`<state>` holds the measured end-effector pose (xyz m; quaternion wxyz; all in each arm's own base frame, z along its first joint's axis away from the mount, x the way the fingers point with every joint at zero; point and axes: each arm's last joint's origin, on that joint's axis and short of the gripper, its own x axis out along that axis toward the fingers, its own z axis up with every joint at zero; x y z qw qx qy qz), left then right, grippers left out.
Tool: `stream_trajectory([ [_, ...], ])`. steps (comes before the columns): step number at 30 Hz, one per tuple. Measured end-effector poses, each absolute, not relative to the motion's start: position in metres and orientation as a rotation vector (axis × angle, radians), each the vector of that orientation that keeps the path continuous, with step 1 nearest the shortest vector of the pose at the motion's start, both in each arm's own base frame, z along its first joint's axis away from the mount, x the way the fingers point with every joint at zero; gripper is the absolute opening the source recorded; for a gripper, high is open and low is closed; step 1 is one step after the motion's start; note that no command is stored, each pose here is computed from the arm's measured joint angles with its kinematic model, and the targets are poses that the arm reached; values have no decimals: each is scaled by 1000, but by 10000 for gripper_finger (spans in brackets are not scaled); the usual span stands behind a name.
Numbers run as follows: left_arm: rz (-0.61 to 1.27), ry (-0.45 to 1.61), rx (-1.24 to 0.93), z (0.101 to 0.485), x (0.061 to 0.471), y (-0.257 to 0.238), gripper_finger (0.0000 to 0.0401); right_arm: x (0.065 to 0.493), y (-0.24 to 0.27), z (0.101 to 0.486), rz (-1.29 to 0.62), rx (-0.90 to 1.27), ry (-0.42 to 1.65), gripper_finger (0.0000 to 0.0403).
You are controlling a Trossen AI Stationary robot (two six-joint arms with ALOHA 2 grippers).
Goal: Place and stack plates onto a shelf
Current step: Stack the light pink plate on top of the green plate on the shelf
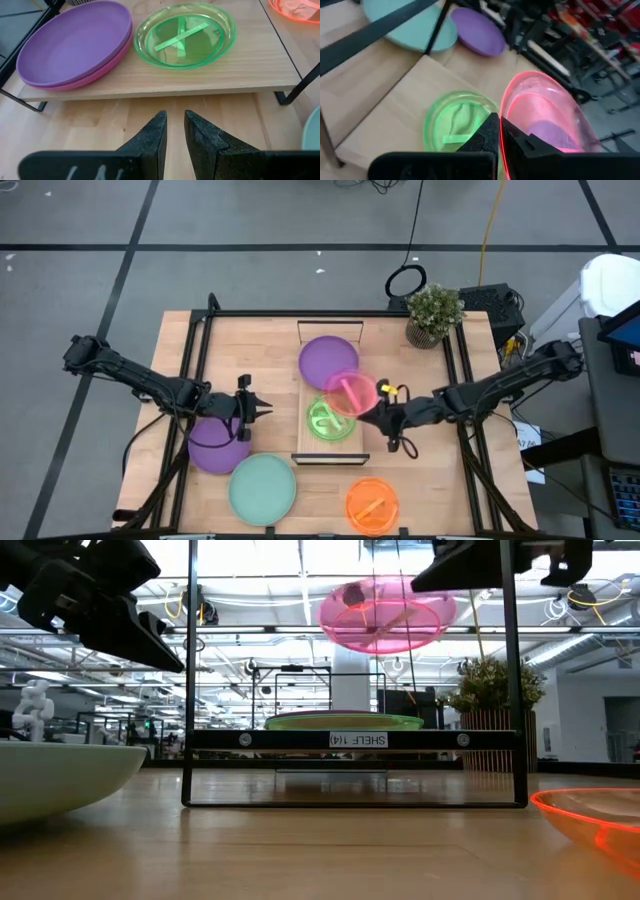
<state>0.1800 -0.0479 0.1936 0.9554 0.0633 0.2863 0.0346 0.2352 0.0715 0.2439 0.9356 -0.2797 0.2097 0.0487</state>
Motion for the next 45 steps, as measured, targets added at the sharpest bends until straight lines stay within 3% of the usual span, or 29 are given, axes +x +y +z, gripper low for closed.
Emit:
stream_trajectory([
  [20,46,578,80,193,178,-56,74,259,77,226,432,-622,451,0],
  [45,10,579,51,193,174,-65,74,288,58,180,465,-577,575,1],
])
